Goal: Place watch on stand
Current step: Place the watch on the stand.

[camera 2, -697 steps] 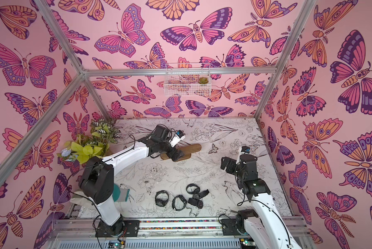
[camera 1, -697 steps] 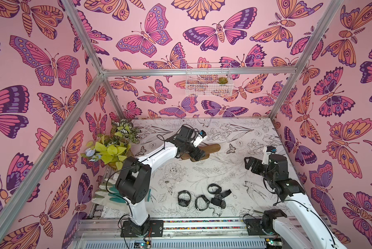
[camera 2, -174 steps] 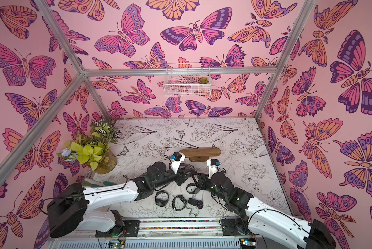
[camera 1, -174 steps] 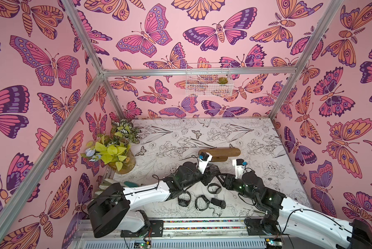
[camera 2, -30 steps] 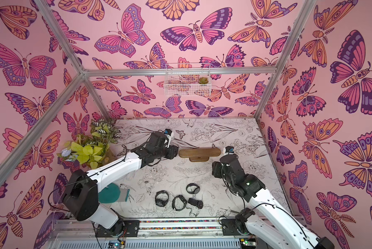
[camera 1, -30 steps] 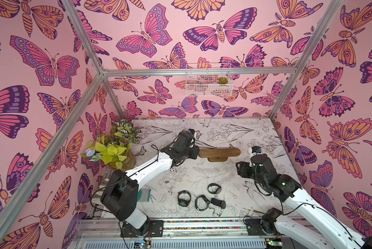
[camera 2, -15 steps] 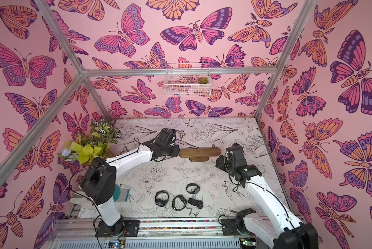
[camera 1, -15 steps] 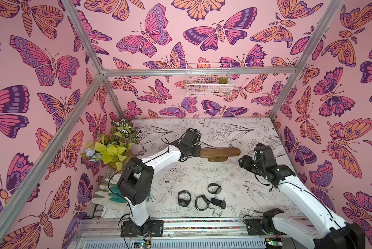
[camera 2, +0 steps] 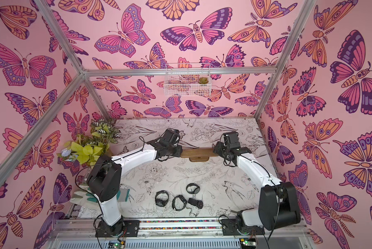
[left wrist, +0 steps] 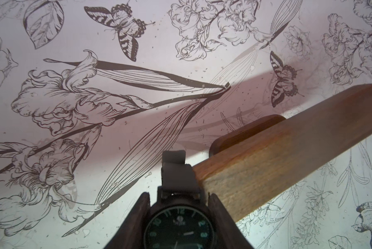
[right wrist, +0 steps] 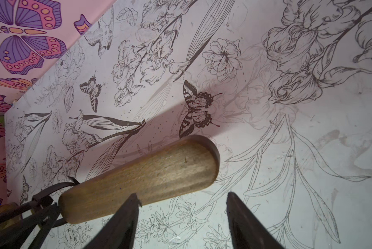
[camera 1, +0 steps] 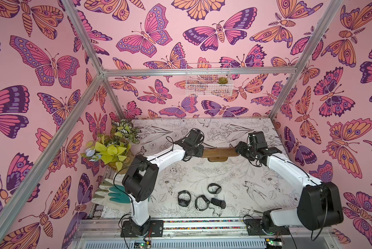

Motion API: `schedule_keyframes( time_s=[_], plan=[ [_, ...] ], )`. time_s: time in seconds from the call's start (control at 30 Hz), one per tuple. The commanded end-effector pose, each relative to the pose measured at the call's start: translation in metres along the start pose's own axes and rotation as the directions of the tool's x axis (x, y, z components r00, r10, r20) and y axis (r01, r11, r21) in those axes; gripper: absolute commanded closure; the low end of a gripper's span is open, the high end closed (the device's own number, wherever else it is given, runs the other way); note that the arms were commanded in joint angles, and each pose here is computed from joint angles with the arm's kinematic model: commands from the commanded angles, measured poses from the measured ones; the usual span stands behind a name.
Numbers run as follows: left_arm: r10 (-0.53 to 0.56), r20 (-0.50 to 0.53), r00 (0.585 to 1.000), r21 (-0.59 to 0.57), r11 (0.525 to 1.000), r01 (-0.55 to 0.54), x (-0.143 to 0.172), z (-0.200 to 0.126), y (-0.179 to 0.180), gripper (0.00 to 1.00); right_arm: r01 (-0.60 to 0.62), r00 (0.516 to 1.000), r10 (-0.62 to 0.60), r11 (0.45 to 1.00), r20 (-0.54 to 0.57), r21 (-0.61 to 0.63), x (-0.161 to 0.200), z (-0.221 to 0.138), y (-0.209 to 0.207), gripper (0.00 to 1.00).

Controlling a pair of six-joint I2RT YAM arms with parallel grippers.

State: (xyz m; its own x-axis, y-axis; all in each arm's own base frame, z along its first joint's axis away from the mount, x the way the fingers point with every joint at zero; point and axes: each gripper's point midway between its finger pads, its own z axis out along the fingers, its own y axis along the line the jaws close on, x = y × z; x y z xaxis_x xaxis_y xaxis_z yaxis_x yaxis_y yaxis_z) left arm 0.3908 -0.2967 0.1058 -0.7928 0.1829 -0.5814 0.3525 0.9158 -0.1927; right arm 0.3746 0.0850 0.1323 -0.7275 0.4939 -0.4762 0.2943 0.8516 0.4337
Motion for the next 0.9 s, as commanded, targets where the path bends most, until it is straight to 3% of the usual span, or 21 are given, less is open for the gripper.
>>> schedule_keyframes(
  time_s=[0.0, 0.53, 0.87],
  plan=[
    [-0.006, -0.029, 1.000, -0.023, 1.000, 0.006, 0.004, 0.003, -0.002, 0.61, -0.002, 1.000, 0.002, 1.000, 0.017, -0.027, -0.015, 0.007, 0.008, 0.33],
    [0.030, -0.064, 0.997, -0.111, 0.993, -0.037, 0.000, 0.011, -0.016, 0.60, 0.002, 0.999, -0.008, 0.990, -0.042, -0.141, 0.002, 0.027, 0.021, 0.33],
    [0.028, -0.078, 0.997, -0.155, 0.987, -0.040, 0.004, 0.009, -0.022, 0.59, -0.002, 1.000, 0.000, 0.999, -0.031, -0.054, 0.002, 0.026, 0.002, 0.33]
  ],
)
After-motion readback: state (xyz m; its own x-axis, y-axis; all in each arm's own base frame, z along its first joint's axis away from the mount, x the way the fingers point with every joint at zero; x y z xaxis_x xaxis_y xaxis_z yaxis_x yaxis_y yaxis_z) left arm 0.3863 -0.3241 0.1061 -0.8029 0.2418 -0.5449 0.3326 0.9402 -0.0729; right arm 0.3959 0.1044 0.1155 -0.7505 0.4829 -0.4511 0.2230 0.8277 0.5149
